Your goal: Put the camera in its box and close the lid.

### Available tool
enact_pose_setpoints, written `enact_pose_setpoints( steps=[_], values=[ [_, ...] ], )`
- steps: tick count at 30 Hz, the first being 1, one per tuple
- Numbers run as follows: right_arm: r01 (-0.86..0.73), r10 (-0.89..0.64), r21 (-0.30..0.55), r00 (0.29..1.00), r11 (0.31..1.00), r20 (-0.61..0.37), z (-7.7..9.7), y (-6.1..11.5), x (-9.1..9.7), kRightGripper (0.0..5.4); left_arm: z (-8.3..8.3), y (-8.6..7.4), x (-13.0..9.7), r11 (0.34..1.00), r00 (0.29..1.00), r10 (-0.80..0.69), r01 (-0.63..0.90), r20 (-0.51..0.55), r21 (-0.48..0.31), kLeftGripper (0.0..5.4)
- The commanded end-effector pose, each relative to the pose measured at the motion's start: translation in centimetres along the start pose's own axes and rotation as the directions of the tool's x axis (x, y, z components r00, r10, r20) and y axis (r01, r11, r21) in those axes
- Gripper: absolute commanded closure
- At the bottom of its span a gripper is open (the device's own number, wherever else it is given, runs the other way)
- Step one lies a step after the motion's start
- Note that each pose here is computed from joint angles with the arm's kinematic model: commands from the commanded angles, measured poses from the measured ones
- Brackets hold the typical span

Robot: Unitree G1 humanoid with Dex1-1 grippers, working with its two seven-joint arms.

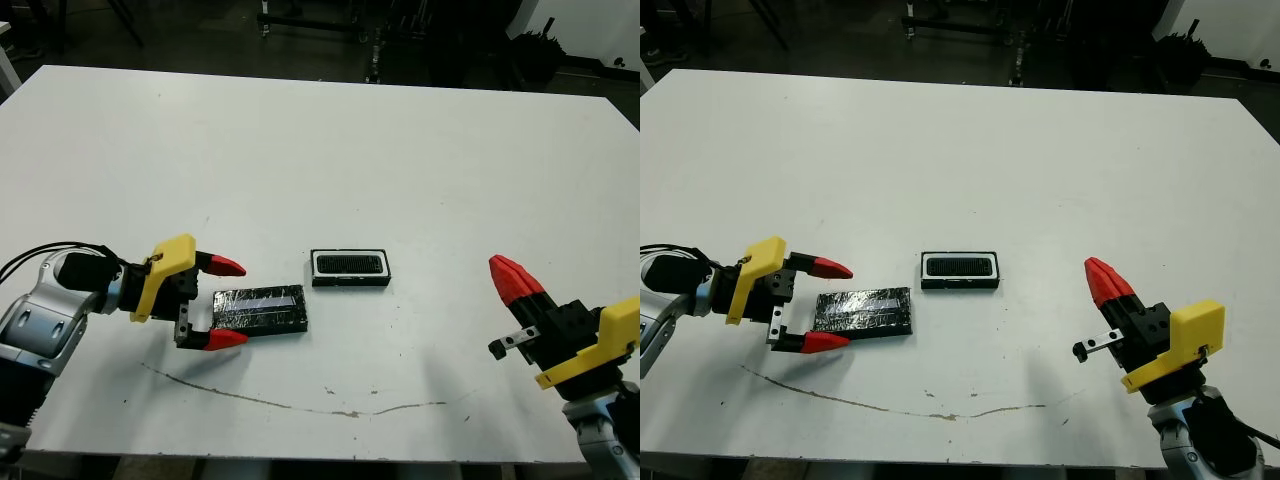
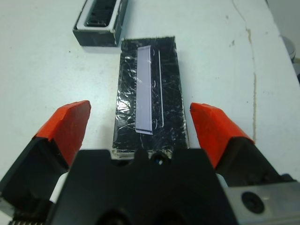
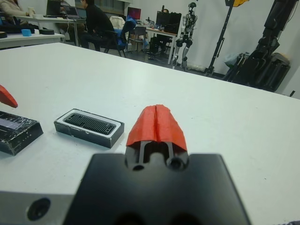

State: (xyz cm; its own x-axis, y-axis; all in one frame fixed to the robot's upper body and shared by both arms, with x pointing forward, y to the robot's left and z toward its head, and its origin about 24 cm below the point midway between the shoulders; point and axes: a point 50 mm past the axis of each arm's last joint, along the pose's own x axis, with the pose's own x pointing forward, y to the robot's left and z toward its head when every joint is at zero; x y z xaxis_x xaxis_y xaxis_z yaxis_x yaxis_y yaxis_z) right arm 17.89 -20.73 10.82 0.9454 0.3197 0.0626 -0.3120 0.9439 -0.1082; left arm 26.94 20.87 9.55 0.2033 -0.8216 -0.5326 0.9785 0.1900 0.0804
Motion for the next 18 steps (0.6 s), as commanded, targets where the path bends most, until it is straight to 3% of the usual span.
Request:
enact_pose_setpoints(
  steps=[1,7,14,18],
  values=[
    [-0.005,0.005,-0.017,1.000,1.000,0.003,0.2,-0.3,-0.1,5.39,-0.6,-0.1,0.1,1.000,0.999,0.013,-0.013,-0.030,0.008,0.00],
    [-0.003,0.003,-0.021,1.000,1.000,-0.002,0.2,-0.3,-0.1,5.39,-1.2,0.0,0.2,0.992,1.000,-0.023,0.025,0.017,-0.122,0.00],
    [-0.004,0.004,-0.018,1.000,1.000,-0.004,0.2,-0.3,-0.1,5.39,-1.6,-0.1,0.3,0.976,1.000,-0.017,0.022,0.024,-0.217,0.00],
    [-0.003,0.003,-0.021,1.000,1.000,0.001,0.3,-0.4,-0.2,5.39,-1.7,-0.2,0.3,0.976,0.999,-0.031,0.038,0.039,-0.216,0.00]
  ],
)
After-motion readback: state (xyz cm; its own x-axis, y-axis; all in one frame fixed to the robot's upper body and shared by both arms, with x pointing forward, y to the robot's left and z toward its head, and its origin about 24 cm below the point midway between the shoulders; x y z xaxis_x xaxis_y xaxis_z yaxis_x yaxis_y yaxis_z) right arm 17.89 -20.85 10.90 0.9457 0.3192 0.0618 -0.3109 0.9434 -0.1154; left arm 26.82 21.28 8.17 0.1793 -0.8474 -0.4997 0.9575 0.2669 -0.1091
